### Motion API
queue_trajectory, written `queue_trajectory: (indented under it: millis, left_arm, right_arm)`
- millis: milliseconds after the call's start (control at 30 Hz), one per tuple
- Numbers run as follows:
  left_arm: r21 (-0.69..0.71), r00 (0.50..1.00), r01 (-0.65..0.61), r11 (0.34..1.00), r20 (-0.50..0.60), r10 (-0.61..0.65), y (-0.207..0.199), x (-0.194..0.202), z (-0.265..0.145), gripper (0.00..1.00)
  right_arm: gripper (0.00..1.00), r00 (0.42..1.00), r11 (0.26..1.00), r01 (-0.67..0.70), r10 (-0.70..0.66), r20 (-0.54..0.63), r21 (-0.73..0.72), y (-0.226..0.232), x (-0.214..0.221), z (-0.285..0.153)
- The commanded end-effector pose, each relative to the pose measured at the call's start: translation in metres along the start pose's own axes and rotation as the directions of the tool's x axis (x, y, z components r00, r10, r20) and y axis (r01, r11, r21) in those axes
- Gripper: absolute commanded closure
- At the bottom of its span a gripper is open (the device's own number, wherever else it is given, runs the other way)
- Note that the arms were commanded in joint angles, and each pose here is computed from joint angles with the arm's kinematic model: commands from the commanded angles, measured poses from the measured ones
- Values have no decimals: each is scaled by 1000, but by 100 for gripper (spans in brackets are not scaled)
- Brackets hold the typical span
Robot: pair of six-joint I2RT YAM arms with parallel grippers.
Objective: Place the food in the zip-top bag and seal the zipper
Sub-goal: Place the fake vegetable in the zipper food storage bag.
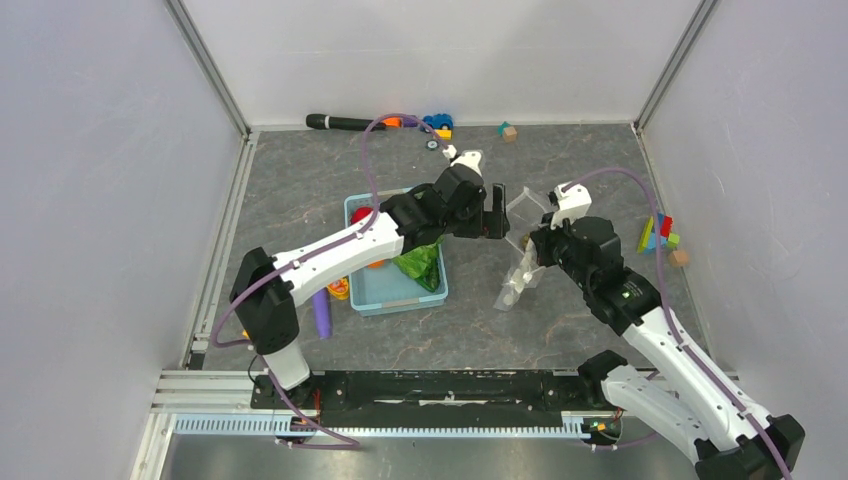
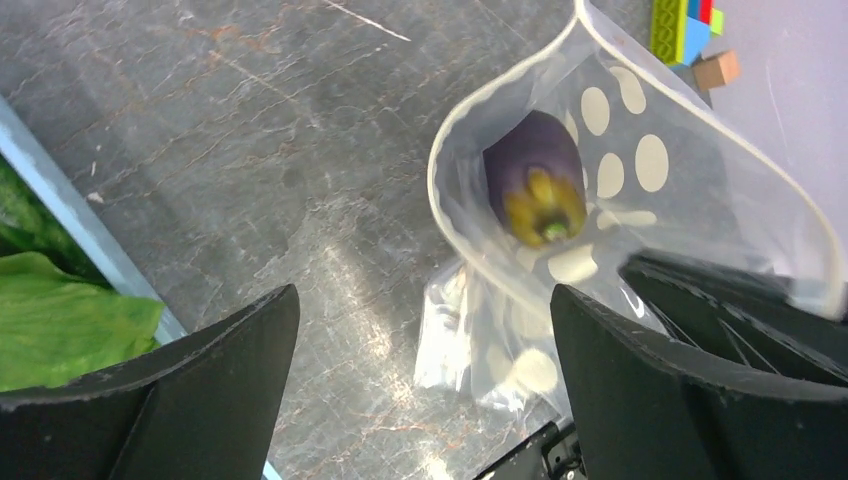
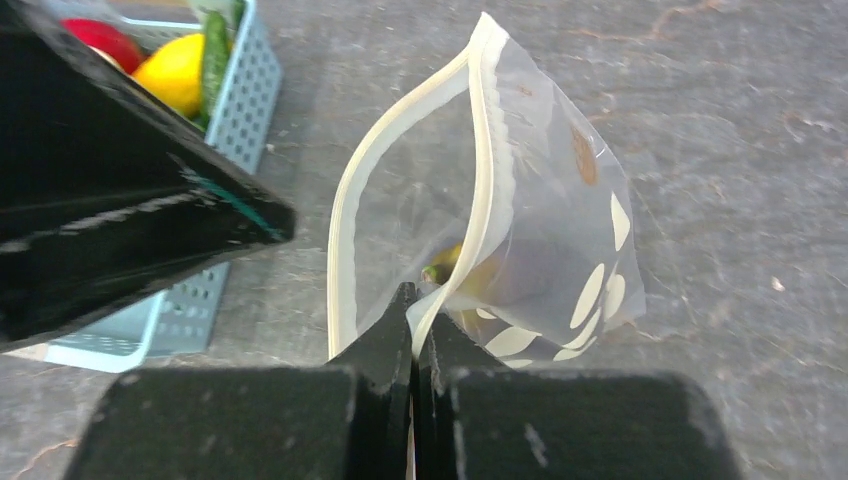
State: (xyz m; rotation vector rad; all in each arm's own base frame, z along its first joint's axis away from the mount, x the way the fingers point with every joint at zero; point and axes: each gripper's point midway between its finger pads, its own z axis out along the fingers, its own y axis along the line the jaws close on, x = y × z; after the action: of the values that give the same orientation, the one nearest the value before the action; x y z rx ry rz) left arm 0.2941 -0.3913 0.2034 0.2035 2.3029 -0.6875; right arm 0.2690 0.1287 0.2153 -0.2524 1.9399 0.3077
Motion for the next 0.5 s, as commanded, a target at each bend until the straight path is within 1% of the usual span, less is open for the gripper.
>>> queue_trajectory:
  millis: [0, 100, 200, 367, 467]
  left_arm:
    - [123, 994, -107, 987, 7, 107, -27, -19, -9, 0]
    - [125, 993, -117, 985, 20, 115, -27, -23, -16, 0]
    - [86, 995, -97, 992, 22, 96, -19, -23, -15, 0]
    - [52, 998, -13, 999, -58, 16, -11, -6, 8, 0]
    - [40, 997, 23, 999, -80, -19, -10, 1, 25, 0]
  right_arm:
    - [100, 998, 994, 31, -36, 44, 103, -18, -22, -6]
    - [100, 998, 996, 37, -41, 51, 87, -16, -25, -6]
    - [100, 997, 997, 48, -51, 53, 60, -11, -25, -7]
    - [100, 996, 999, 38, -39, 81, 14, -3, -28, -8]
    - [100, 996, 999, 35, -32, 85, -29, 4, -26, -7]
